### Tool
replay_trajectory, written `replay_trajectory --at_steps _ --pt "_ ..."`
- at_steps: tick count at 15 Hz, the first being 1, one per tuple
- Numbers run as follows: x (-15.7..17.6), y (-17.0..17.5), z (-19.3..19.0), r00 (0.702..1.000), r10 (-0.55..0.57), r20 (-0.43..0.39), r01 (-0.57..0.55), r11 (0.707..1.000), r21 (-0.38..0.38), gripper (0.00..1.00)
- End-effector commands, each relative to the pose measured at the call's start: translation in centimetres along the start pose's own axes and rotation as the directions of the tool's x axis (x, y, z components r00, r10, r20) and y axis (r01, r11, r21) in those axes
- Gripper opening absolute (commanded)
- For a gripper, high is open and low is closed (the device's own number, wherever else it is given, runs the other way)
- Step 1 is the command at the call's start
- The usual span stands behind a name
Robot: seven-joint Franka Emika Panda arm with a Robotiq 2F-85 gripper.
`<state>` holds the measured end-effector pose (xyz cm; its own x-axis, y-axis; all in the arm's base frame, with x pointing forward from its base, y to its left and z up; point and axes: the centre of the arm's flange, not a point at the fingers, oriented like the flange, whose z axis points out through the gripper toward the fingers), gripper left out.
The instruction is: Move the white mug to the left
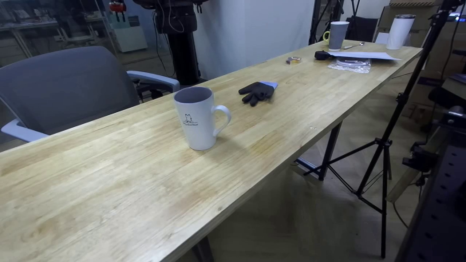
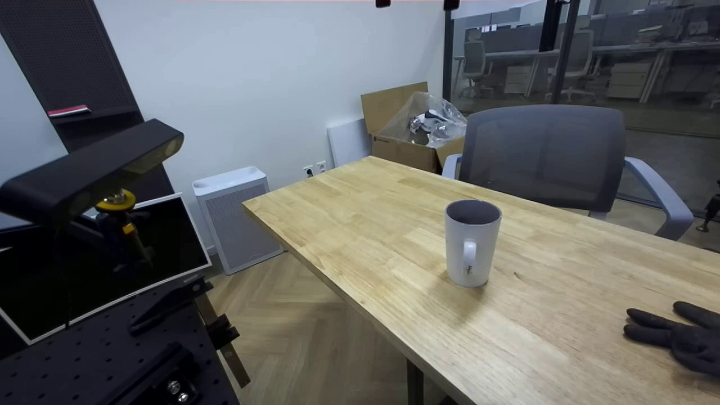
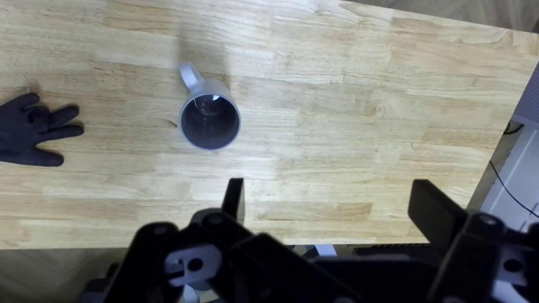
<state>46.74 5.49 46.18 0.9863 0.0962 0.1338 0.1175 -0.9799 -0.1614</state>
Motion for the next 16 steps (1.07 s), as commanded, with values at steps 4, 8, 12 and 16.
replay_trajectory --at_steps 4,8,12,16 --pt "0.1 1.1 2.0 0.999 0.014 0.047 -0.014 1.0 0.013 1.0" --pt "0.2 1.0 2.0 0.999 0.012 0.046 -0.013 1.0 0.013 1.0" --pt "0.5 1.0 3.5 0.999 0.014 0.04 -0.013 0.999 -0.031 1.0" --pt "1.1 1.0 6.9 0.998 -0.027 0.055 0.033 0.993 -0.109 1.0"
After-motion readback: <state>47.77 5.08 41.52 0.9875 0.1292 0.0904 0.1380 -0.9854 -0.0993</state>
